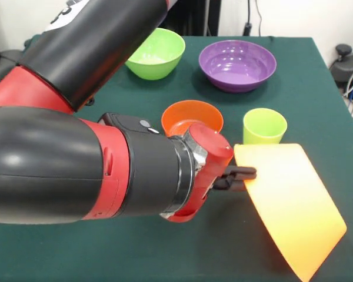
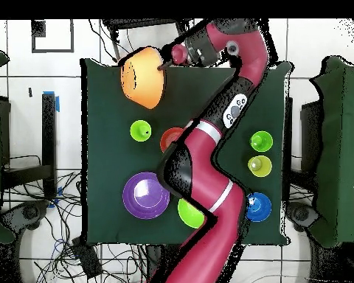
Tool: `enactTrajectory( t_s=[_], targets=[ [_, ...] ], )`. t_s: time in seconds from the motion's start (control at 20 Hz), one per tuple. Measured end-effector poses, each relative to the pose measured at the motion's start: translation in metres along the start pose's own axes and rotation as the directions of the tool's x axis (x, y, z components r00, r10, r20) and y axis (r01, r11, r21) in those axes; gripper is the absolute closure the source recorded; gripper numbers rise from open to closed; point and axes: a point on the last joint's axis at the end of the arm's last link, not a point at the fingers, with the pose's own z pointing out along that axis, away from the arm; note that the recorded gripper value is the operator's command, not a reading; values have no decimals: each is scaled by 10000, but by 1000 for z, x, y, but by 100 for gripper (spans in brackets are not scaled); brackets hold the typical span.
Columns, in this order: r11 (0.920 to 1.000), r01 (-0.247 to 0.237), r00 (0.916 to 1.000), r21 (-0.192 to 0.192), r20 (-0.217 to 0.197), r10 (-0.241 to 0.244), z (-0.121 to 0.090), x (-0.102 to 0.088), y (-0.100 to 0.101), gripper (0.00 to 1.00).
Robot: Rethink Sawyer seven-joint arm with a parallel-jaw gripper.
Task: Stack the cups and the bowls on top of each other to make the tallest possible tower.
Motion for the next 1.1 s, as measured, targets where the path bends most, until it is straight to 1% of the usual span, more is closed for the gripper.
enactTrajectory(
  t_s=[0.05, 0.2, 0.3, 0.4, 0.5, 0.65, 0.75, 0.8, 0.9, 1.0, 1.1],
  targets=[
    [9999, 9, 9999, 143, 101, -10, -1, -1, -1, 100],
    [9994, 44, 9995, 329, 298, -53, -4, -4, -2, 100],
    [9978, 36, 9990, 661, 451, -66, -6, -6, -5, 100],
    [9966, 34, 9986, 825, 518, -77, -7, -8, -5, 100],
    [9948, 68, 9975, 1021, 689, -139, -11, -11, -4, 100],
    [9895, 58, 9958, 1444, 900, -189, -15, -15, -6, 100],
    [9869, 37, 9949, 1615, 987, -199, -15, -16, -8, 100],
    [9846, 37, 9934, 1747, 1124, -237, -16, -18, -10, 100],
    [9821, 32, 9922, 1883, 1218, -265, -17, -19, -11, 100],
    [9766, -3, 9906, 2150, 1336, -291, -18, -21, -14, 100],
    [9726, -25, 9886, 2324, 1469, -325, -19, -23, -16, 100]
  ],
)
